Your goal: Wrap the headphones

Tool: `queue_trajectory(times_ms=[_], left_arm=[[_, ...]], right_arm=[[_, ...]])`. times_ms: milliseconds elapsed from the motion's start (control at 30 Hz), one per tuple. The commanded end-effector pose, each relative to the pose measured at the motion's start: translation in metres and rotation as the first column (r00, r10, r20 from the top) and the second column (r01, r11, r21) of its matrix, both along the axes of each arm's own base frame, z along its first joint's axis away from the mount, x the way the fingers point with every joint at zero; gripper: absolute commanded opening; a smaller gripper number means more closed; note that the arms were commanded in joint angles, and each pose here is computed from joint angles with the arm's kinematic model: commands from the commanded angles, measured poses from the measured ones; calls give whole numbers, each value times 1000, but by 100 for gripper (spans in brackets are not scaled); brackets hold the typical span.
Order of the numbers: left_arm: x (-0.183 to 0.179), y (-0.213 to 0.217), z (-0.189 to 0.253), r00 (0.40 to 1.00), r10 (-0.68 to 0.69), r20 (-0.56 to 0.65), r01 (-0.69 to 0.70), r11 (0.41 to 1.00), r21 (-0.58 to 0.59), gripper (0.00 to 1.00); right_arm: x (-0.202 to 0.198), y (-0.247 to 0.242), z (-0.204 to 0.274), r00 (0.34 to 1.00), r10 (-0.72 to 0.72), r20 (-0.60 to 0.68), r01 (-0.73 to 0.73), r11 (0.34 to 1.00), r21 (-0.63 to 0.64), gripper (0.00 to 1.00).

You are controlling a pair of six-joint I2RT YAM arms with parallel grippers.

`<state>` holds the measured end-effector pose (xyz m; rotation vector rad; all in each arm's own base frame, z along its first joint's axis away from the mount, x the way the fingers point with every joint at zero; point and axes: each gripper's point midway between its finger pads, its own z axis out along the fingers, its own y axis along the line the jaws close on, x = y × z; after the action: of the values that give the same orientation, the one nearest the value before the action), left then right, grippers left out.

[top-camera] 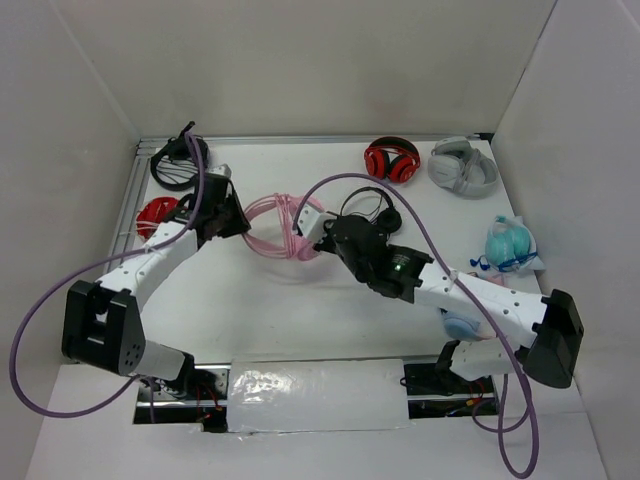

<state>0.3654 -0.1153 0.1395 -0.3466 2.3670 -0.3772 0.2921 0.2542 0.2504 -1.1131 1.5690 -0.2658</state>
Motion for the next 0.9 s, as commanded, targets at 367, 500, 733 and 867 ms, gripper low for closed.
queue_trajectory(times_ms=[367, 500, 733, 867], left_arm=[[-60, -98, 58, 765, -546, 341, 580, 815, 3, 0], [-74, -100, 46, 741, -582, 334, 619, 785, -4, 0], [-102, -99, 32, 718, -611, 332, 659, 751, -43, 0], [-113, -104, 32, 676, -650, 348, 705, 707, -50, 0]], right_arm=[[20, 42, -2, 977, 199, -75, -204, 977, -65, 17], [31, 38, -21, 984, 153, -94, -163, 981, -105, 25], [19, 43, -58, 934, 260, -246, -246, 965, 87, 29], [-4, 60, -73, 872, 384, -305, -335, 921, 200, 32]])
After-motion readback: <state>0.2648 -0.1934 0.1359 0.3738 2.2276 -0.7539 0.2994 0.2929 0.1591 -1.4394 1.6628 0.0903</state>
